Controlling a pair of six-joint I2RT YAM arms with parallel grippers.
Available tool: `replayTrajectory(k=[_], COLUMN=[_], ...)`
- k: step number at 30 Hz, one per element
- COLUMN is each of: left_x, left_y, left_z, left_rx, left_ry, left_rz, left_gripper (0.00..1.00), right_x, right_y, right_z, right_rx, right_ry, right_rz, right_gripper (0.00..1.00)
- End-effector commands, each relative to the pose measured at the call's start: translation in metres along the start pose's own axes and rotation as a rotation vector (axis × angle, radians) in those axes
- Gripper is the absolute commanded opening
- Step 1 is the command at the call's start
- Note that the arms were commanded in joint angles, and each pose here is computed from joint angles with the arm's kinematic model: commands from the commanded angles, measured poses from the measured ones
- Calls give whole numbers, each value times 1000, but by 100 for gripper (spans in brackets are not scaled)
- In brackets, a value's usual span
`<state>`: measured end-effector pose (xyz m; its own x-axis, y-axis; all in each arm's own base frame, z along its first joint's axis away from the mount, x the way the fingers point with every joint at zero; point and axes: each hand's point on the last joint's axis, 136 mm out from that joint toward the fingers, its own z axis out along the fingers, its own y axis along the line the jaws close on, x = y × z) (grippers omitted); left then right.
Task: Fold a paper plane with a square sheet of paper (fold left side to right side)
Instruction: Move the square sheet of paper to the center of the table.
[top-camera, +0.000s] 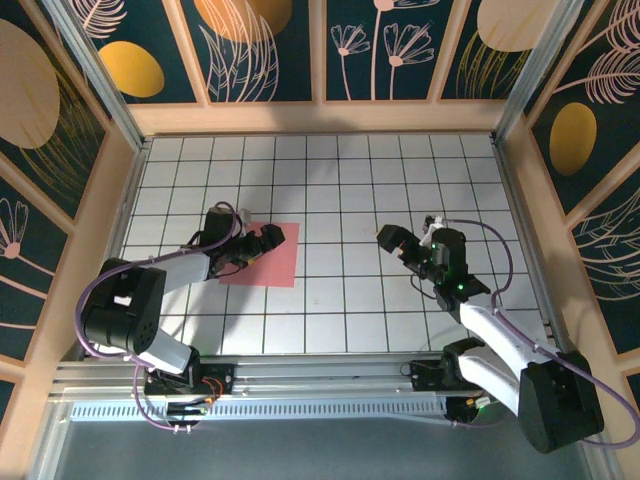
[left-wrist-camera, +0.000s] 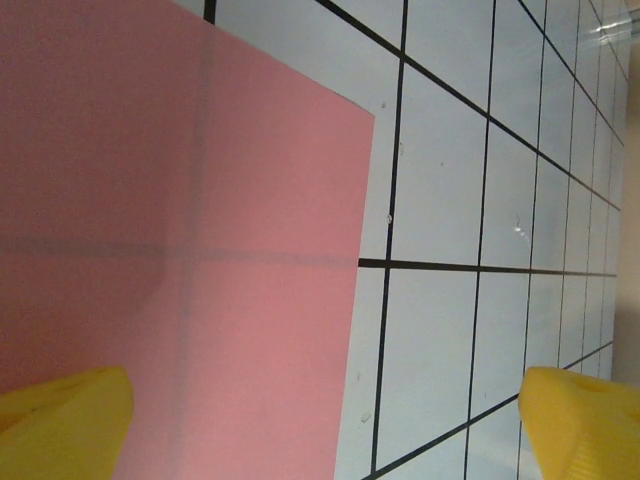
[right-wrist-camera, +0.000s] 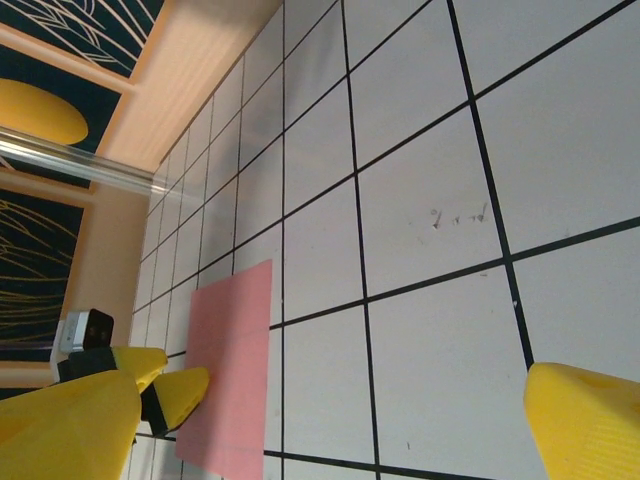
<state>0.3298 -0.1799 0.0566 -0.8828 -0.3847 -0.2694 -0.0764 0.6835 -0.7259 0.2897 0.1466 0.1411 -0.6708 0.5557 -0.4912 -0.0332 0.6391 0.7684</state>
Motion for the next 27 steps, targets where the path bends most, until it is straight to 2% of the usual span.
replayTrajectory(k=[1, 10, 27], left_x=[4, 30, 90], left_y=[-6, 3, -37], left_z=[5, 17, 30], left_rx=[10, -16, 38], left_ry=[34, 96, 107], left_rz=[2, -54, -195], left_gripper=[99, 99, 99], right_x=[-11, -16, -21], right_y=[5, -2, -18], right_z=[-1, -3, -11], right_rx=[27, 93, 201], right_ry=[-32, -40, -22], right_rz=[-40, -51, -65], right_gripper=[99, 99, 96])
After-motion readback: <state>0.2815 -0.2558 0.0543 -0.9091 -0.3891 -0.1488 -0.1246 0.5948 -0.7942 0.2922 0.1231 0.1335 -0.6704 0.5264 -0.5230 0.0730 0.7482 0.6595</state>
